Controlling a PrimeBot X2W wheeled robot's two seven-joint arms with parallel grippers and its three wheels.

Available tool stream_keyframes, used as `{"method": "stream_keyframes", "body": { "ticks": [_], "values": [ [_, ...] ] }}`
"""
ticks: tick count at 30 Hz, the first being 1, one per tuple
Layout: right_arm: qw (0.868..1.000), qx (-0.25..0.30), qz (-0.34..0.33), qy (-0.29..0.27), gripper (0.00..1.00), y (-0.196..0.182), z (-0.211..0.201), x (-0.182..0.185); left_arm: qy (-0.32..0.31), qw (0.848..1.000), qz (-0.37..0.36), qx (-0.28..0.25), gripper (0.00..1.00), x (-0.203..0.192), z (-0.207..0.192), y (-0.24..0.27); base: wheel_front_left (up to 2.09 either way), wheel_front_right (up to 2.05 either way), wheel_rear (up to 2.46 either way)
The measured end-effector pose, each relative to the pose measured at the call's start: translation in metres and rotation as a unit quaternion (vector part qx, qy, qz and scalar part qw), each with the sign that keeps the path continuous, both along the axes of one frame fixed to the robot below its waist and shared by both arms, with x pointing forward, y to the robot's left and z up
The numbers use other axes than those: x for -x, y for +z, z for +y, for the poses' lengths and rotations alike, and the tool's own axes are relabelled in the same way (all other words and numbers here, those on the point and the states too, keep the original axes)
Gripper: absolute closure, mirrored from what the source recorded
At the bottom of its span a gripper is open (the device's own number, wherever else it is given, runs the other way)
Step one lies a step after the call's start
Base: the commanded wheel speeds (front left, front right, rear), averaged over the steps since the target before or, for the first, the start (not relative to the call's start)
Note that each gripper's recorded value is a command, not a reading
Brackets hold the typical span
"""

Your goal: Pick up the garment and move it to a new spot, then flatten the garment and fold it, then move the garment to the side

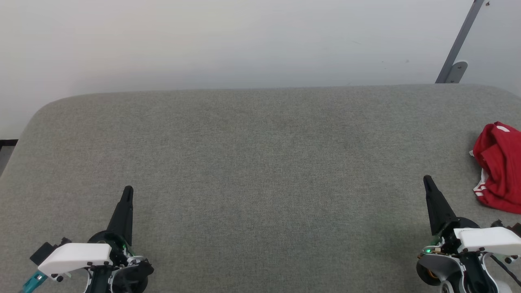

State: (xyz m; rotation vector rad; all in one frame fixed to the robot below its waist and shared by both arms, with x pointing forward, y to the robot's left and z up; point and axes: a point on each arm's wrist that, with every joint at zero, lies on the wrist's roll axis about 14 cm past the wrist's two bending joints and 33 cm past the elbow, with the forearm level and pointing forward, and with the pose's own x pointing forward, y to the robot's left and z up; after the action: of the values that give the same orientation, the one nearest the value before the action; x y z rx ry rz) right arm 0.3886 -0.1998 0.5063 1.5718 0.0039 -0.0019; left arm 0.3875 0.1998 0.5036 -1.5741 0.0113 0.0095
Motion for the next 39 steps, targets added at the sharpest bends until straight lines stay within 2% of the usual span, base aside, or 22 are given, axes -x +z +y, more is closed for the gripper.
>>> {"method": "stream_keyframes", "body": {
  "ticks": [39],
  "values": [
    [1.0,0.0,0.0,0.0,1.0,-0.0001,0.0001,0.0,0.0,1.0,0.0,0.001,1.0,0.0,-0.0001,-0.0001,0.0,0.0,0.0]
  ]
}}
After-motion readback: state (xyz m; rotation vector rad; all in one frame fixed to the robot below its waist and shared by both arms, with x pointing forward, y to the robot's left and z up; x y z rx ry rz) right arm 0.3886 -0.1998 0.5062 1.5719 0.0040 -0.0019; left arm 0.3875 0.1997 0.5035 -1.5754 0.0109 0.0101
